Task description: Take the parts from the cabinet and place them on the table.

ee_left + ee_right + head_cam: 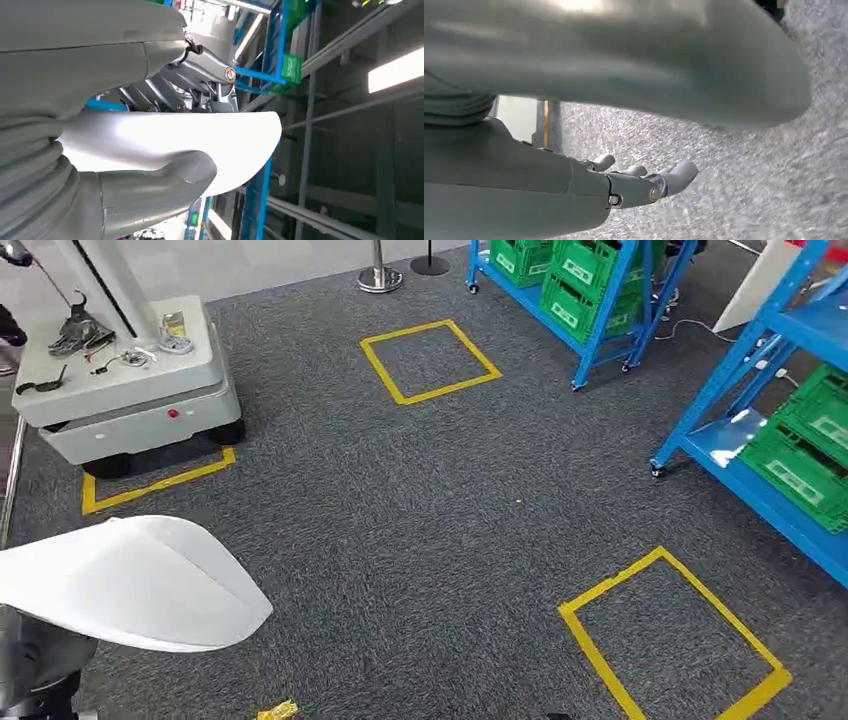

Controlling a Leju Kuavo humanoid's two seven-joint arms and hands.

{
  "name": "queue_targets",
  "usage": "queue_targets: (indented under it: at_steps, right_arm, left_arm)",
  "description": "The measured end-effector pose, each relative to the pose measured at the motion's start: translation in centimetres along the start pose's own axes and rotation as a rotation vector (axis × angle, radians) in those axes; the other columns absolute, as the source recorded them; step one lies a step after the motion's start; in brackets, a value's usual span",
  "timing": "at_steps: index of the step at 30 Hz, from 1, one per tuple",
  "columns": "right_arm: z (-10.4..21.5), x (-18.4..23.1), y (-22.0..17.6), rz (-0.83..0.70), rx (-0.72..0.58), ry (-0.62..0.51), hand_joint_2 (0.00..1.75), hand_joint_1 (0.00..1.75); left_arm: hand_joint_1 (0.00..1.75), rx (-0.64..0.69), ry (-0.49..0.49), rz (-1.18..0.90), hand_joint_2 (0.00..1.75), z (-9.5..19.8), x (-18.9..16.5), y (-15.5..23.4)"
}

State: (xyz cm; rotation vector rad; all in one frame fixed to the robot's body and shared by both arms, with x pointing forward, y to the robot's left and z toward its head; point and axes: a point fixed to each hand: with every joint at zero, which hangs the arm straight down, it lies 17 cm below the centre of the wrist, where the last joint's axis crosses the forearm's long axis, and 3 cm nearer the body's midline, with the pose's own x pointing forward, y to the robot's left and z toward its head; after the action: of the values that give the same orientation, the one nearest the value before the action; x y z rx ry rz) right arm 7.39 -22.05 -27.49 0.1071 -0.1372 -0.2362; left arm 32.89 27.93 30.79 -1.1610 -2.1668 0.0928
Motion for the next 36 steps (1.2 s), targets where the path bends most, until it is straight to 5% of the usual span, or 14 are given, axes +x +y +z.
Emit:
queue_targets:
  at_steps: [14,23,36]
  right_arm:
    - [0.1,0.3,-1.1,0.113,0.004,-0.042,0.00,0.00]
    - [0.1,-1.0,-2.5,0.105,-0.023,0.034,0.00,0.00]
    - [0.2,0.5,-1.2,0.150,0.016,-0.055,0.00,0.00]
  left_arm:
    - [1.75,0.078,-0.056,-0.056,1.75,3.9,2.2,1.1]
    - [1.75,0.067,-0.058,-0.087,1.75,2.7,3.3,1.2]
    - [1.75,0.089,-0.036,-0.345,1.75,1.8,8.1,1.7]
